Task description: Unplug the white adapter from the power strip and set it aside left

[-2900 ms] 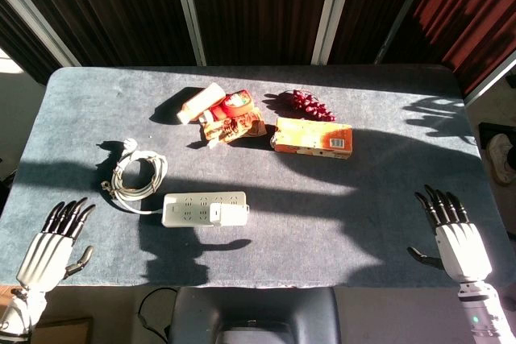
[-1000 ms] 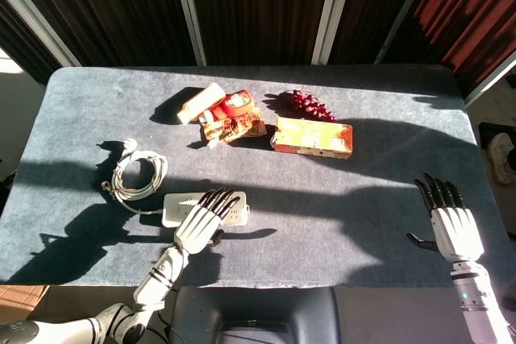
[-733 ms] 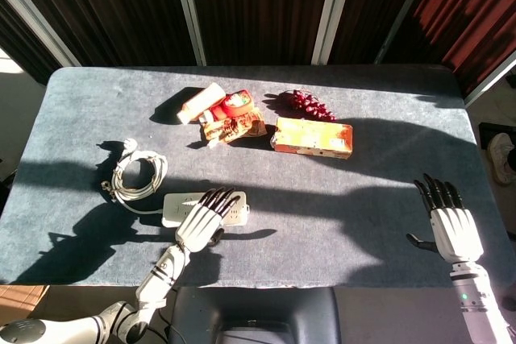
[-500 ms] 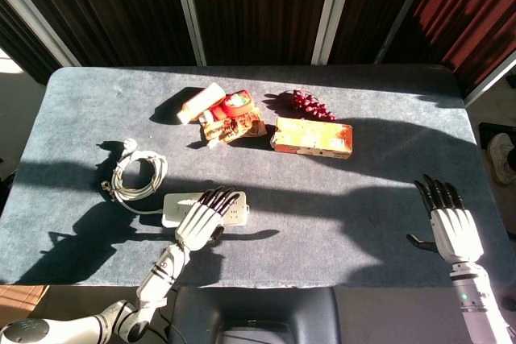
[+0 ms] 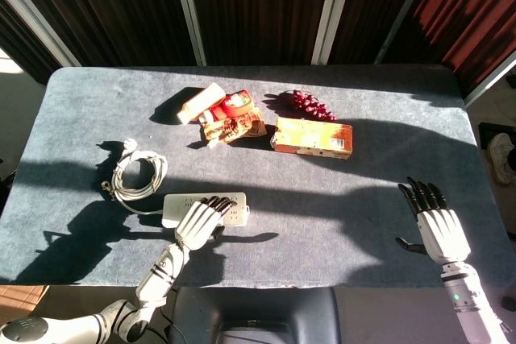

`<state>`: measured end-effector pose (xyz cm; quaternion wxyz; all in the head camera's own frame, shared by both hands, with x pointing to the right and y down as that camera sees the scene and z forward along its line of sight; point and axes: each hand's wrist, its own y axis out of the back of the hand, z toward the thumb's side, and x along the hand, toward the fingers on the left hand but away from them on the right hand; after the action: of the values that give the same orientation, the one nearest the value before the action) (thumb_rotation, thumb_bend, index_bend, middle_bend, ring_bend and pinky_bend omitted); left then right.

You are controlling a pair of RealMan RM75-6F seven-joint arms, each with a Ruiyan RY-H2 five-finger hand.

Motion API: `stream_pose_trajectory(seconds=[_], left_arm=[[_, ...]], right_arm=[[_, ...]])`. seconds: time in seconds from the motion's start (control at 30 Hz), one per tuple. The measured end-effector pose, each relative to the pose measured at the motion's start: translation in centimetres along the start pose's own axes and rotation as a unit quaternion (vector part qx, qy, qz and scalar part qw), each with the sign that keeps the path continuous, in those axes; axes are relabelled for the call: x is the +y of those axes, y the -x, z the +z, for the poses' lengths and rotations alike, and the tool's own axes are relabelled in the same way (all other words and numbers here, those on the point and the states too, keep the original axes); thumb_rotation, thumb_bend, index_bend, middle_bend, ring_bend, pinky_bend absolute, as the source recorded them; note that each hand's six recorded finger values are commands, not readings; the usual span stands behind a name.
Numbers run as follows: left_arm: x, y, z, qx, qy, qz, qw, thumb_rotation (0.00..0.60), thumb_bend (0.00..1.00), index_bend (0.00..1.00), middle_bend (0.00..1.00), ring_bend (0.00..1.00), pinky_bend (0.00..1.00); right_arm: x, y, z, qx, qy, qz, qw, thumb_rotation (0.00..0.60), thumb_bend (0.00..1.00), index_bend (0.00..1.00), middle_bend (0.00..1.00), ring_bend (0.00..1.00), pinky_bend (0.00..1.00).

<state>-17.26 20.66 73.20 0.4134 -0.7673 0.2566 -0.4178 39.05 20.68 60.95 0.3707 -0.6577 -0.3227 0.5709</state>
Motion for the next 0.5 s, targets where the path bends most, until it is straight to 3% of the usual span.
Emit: stream_pose_trajectory(seconds=[0.13, 0.23, 0.5], left_arm=[[0.5, 0.1, -0.1, -0.003, 0.003, 0.006, 1.0, 0.6, 0.46, 0.31, 0.37, 0.37, 0.57], [1.1, 0.1, -0.2, -0.005, 0.003, 0.012, 0.9999, 0.6, 0.46, 0.32, 0.38, 0.37, 0.57], [1.4, 0.4, 0.4, -0.011, 0.008, 0.021, 0.9997, 0.6, 0.46, 0.32, 0.37, 0.37, 0.57]], right_arm=[[-0.8, 0.8, 2.0, 0.05, -0.004, 0.008, 0.9987, 0.6, 0.18, 0.0, 0.0, 0.0, 0.0], [-1.6, 2.2, 4.5, 0.103, -0.015, 0.014, 0.9945, 0.6, 0.26, 0.0, 0.03, 0.0, 0.0], [-5.5, 5.5, 12.0, 0.251, -0.058, 0.019, 0.9661, 0.6, 0.49, 0.02, 0.11, 0.0, 0.0]])
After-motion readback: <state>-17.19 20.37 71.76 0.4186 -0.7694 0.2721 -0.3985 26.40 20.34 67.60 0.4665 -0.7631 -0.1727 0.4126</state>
